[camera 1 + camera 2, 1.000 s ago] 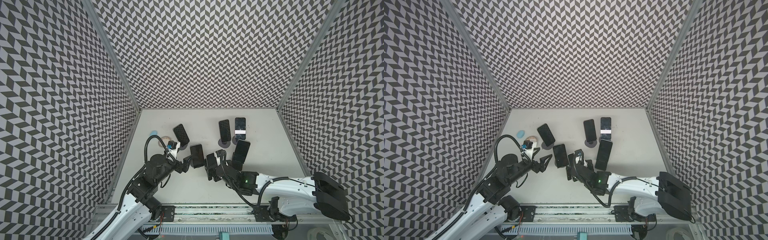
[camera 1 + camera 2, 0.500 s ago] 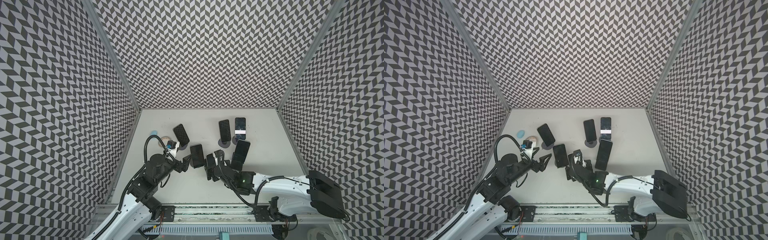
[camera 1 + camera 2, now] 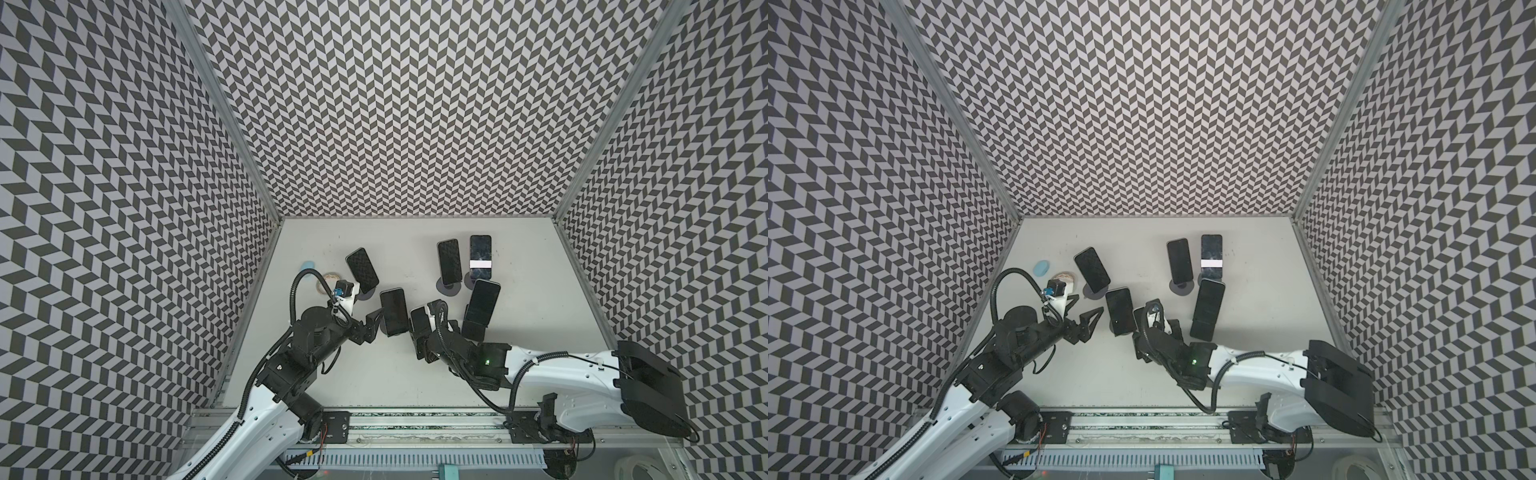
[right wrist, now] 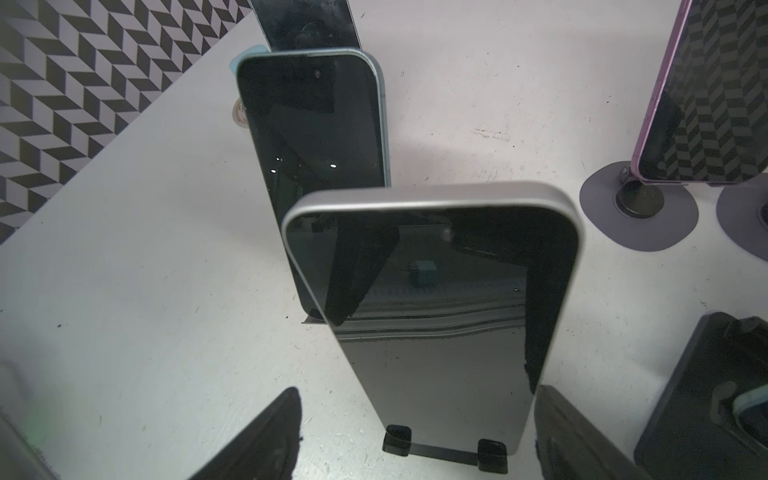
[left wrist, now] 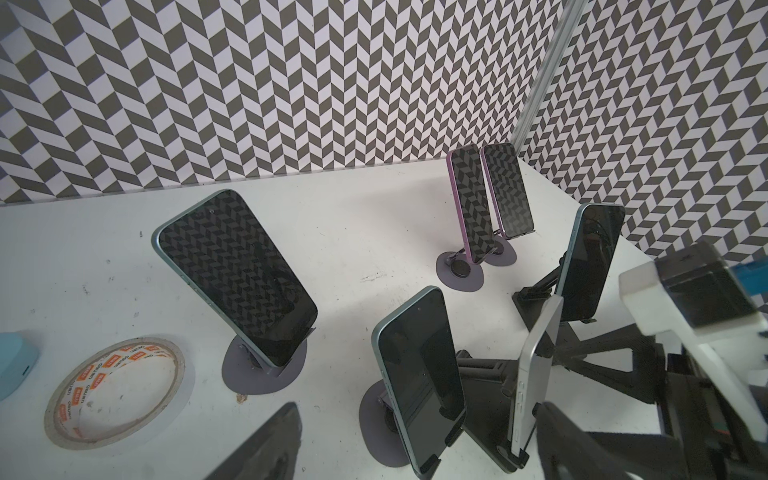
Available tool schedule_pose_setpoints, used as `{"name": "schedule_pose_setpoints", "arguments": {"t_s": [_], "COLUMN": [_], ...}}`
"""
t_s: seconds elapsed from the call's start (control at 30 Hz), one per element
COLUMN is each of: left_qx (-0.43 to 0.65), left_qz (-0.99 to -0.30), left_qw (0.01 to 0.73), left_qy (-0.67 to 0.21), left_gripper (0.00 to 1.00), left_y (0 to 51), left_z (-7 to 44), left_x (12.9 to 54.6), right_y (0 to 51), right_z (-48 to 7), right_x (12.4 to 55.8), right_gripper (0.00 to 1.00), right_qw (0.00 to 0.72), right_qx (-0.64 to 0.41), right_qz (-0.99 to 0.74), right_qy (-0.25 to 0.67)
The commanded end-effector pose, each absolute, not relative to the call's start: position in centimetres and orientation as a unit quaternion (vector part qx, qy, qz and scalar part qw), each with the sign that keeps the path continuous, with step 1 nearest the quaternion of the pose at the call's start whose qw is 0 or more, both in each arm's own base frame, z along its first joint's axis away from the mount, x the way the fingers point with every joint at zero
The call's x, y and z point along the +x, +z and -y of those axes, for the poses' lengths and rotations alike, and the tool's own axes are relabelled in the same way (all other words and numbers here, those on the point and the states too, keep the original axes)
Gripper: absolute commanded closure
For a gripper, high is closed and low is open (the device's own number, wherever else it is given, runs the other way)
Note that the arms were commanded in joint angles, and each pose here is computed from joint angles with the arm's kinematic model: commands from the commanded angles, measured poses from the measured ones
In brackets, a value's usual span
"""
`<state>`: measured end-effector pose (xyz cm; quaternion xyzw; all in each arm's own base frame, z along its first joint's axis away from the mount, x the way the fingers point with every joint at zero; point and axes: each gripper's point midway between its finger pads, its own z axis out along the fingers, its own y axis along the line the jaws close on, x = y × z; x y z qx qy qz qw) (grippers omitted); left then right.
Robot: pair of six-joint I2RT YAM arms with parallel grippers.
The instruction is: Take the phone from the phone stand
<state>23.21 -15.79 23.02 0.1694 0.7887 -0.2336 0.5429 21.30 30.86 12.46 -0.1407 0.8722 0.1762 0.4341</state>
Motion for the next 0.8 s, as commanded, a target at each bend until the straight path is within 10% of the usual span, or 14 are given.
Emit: {"name": "schedule_pose_setpoints", "arguments": {"t_s": [0.0, 0.77], "left_qx": [0.165, 0.161], "left_qz": [-0.781, -0.781], "left_qw": [0.555, 0.556], "left_qy": [-0.233, -0.233], "left_gripper": [0.12, 0.12], "left_y": [23.6, 23.6], "left_z": [15.6, 15.4], "left_x": [23.4, 23.6], "right_y": [13.6, 13.5], "right_z": [-31.8, -30.7], "right_x": [21.5, 21.9], "right_gripper": [0.17, 0.12], "right_qw": [0.447, 0.449], "right_qx": [-0.138, -0.104], "right_qz": [-0.862, -0.870], "right_qy": [0.196, 0.174]}}
